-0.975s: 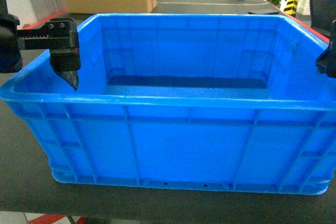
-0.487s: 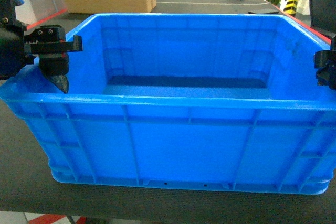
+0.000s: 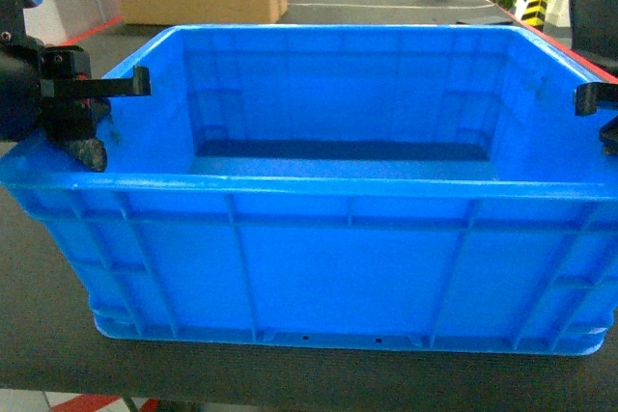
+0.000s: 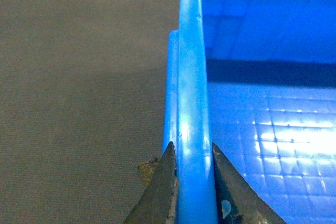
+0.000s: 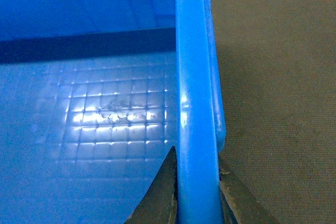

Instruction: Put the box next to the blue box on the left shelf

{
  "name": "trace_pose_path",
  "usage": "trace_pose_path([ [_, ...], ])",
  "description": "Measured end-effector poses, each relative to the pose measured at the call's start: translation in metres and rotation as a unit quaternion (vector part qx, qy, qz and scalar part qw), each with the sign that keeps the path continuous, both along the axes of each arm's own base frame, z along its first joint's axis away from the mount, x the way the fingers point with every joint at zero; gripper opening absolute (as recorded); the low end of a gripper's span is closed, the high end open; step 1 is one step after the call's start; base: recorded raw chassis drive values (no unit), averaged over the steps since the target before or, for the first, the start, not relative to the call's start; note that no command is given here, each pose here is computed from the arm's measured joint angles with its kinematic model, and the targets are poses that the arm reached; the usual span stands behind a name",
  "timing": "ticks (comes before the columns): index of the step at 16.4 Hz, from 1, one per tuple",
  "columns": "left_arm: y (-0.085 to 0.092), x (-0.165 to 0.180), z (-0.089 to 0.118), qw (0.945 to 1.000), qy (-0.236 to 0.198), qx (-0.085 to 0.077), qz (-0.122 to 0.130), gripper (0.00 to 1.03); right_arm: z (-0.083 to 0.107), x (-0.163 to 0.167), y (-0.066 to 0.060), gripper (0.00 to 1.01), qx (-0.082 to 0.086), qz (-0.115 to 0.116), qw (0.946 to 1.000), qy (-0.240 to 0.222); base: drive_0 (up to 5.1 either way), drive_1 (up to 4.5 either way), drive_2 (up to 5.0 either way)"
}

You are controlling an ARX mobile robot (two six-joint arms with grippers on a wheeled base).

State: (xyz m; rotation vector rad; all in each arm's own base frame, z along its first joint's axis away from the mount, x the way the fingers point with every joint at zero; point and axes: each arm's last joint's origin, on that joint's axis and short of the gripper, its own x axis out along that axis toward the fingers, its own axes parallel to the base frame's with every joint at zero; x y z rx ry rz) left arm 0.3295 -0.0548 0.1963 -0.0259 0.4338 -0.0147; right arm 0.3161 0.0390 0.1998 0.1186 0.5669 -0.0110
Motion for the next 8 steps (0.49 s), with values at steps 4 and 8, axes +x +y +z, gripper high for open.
trace_pose_path([
  [4,-0.001,-0.028,0.020,0.9960,-0.088,0.011,0.015,0.11,0.014,-0.032,0.009,0.09,-0.003,-0.005,0.9975,-0.070,0.0,0.00,0.0],
  [8,0.000,-0.064,0.051,0.9808,-0.193,0.016,0.024,0.11,0.037,-0.066,0.013,0.09,-0.007,-0.021,0.9879,-0.153,0.0,0.00,0.0],
])
